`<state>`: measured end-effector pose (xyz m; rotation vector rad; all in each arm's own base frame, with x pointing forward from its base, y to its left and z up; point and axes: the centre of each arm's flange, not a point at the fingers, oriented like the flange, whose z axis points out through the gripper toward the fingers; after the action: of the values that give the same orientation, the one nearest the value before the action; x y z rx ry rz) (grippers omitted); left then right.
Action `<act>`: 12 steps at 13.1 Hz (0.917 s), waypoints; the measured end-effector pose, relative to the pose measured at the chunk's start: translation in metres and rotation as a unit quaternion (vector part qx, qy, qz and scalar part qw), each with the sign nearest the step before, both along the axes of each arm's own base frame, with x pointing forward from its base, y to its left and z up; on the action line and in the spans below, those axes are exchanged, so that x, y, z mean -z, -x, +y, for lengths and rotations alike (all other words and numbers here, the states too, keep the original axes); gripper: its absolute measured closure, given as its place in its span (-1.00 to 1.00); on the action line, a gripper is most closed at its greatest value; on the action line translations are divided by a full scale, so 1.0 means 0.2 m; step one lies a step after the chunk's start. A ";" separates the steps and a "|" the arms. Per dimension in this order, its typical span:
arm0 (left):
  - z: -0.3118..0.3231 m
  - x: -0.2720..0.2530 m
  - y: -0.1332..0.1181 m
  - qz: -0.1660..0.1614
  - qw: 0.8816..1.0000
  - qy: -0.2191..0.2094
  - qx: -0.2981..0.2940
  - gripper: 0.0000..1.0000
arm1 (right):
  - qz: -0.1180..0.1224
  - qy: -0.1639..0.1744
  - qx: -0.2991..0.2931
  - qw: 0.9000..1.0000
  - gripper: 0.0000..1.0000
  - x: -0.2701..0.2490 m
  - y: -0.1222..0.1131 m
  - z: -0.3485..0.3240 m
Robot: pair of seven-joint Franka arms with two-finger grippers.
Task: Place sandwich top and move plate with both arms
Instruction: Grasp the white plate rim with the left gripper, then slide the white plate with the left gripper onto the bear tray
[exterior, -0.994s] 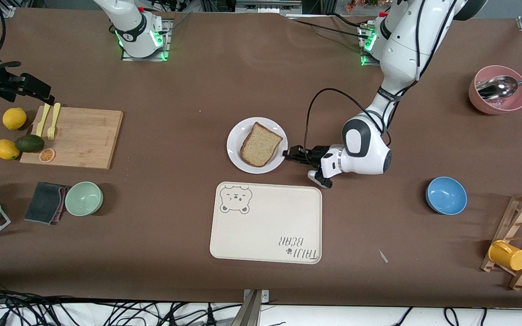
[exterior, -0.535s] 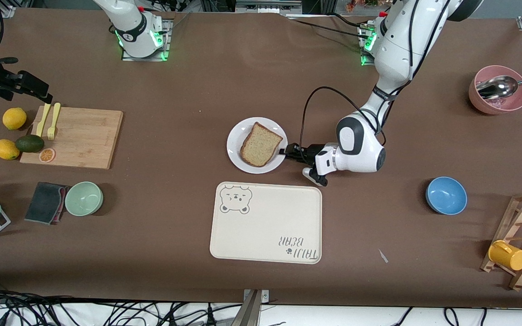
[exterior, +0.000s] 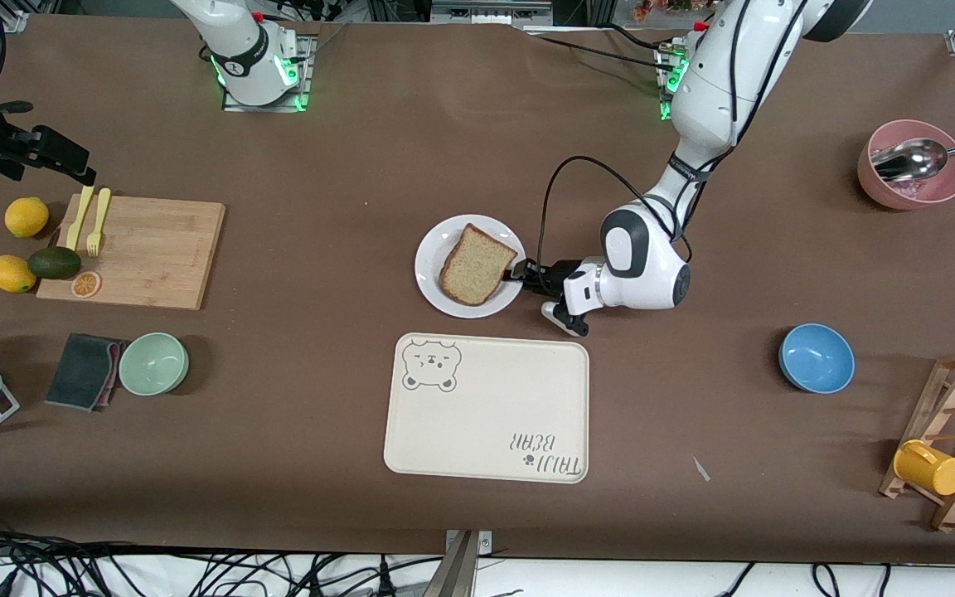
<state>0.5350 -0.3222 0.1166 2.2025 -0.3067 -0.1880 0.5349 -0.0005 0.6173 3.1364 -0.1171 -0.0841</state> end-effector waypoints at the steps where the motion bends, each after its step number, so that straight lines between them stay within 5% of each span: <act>1: 0.00 0.00 0.00 -0.007 1.000 0.006 0.005 0.89 | -0.006 0.000 0.002 1.000 -1.00 -0.01 -0.01 0.00; 12: 0.18 -0.05 -0.14 -0.007 0.998 0.046 -0.037 0.89 | -0.023 0.002 0.022 0.999 -1.00 -0.02 -0.02 0.12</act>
<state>0.5638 -0.2855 0.1259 2.1207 -0.2364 -0.1150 0.5392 0.0244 0.6213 3.1334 -0.1864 -0.0115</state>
